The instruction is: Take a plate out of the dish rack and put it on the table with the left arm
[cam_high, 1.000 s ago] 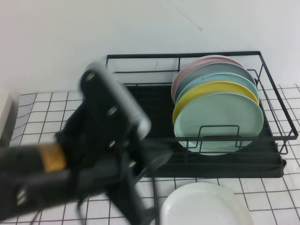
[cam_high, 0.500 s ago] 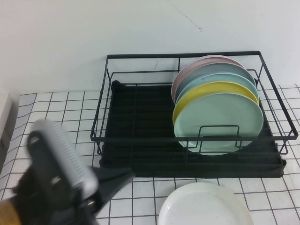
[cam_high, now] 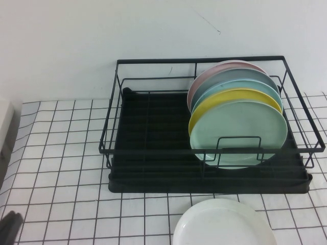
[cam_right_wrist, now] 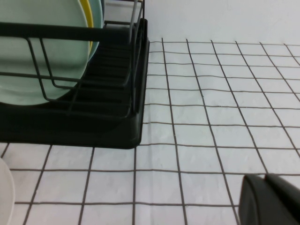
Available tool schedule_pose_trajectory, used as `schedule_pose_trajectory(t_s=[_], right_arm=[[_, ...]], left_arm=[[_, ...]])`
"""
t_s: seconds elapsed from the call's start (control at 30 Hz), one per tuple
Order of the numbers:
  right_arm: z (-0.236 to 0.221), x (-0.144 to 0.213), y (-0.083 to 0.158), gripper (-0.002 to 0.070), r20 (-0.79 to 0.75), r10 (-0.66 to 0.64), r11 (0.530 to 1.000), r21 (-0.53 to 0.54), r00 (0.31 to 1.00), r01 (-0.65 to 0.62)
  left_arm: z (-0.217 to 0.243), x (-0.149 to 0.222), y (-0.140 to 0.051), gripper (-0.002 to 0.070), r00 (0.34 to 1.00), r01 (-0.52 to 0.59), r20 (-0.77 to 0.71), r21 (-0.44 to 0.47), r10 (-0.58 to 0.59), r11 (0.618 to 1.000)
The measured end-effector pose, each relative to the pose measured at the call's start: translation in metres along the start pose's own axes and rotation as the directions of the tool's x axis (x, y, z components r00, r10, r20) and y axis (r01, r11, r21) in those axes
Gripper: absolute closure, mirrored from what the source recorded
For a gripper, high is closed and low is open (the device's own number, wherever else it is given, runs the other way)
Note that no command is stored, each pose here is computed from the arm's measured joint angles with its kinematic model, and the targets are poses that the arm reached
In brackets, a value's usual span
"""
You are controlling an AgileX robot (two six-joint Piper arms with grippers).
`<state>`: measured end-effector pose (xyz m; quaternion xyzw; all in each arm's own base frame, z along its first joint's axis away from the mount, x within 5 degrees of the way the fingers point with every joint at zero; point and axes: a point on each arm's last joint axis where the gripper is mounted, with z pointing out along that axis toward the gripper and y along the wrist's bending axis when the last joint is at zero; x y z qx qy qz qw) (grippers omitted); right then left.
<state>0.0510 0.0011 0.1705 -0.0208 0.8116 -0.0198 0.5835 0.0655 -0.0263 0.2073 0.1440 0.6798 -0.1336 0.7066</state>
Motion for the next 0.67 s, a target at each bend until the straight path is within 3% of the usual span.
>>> schedule_pose_trajectory(t_s=[0.13, 0.33, 0.43, 0.67], right_arm=[[0.0, 0.0, 0.0, 0.0678, 0.0, 0.0, 1.0, 0.0, 1.0, 0.0], [0.0, 0.0, 0.0, 0.0678, 0.0, 0.0, 1.0, 0.0, 1.0, 0.0], [0.0, 0.0, 0.0, 0.0678, 0.0, 0.0, 1.0, 0.0, 1.0, 0.0], [0.0, 0.0, 0.0, 0.0678, 0.0, 0.0, 1.0, 0.0, 1.0, 0.0]], left_arm=[[-0.01, 0.005, 0.008, 0.0677, 1.0, 0.01, -0.023, -0.141, -0.014, 0.99], [-0.019, 0.015, 0.019, 0.0677, 0.99, 0.065, -0.089, -0.379, -0.106, 0.923], [-0.02, 0.021, 0.02, 0.0677, 0.98, 0.06, -0.149, -0.412, -0.132, 0.909], [-0.023, 0.032, 0.019, 0.0677, 0.952, -0.011, -0.285, -0.394, -0.11, 0.919]])
